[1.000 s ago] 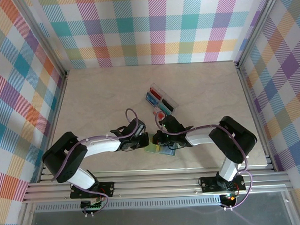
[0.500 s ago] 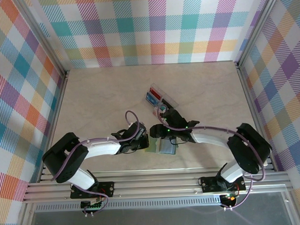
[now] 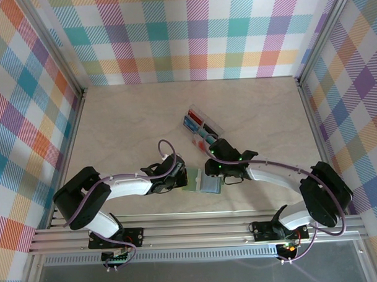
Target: Put the credit cards into the card holder
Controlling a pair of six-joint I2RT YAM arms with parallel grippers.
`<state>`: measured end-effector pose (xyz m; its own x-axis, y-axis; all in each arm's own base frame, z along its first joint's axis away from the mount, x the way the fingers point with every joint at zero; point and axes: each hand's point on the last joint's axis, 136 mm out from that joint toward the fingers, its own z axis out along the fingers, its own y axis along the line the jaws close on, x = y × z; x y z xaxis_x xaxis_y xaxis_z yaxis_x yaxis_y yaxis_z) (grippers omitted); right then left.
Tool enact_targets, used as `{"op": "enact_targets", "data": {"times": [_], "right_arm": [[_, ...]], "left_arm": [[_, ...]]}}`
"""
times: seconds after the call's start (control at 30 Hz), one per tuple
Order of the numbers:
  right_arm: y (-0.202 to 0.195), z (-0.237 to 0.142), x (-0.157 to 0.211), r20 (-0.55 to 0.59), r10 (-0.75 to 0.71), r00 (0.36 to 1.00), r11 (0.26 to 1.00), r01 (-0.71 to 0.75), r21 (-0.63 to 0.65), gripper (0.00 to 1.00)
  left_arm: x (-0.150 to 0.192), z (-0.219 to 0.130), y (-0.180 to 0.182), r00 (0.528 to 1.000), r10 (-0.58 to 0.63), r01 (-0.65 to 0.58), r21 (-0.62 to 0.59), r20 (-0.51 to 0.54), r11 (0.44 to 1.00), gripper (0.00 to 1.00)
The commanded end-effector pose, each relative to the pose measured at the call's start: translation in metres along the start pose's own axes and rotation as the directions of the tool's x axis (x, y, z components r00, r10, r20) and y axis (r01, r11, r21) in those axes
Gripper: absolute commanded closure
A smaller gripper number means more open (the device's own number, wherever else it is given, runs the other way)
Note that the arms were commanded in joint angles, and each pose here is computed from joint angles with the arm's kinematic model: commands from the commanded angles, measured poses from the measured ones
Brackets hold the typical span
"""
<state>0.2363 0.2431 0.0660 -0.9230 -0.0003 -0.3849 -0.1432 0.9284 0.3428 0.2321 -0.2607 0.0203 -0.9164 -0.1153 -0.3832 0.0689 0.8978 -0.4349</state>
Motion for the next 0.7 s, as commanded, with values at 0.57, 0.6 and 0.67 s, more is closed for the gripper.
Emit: {"op": "enact_targets", "data": {"times": [0.57, 0.6, 0.67], "right_arm": [[-0.027, 0.037, 0.038, -0.136, -0.047, 0.990, 0.986, 0.067, 0.150, 0.59], [-0.028, 0.038, 0.040, -0.140, -0.045, 0.989, 0.985, 0.067, 0.158, 0.59], [-0.030, 0.040, 0.042, -0.142, -0.042, 0.989, 0.983, 0.067, 0.171, 0.60]], "left_arm": [[0.029, 0.004, 0.032, 0.997, -0.007, -0.001, -0.103, -0.079, 0.995, 0.96], [0.030, 0.004, 0.032, 0.997, -0.007, -0.001, -0.104, -0.080, 0.995, 0.96], [0.030, 0.004, 0.032, 0.997, -0.007, -0.001, -0.106, -0.079, 0.994, 0.96]]}}
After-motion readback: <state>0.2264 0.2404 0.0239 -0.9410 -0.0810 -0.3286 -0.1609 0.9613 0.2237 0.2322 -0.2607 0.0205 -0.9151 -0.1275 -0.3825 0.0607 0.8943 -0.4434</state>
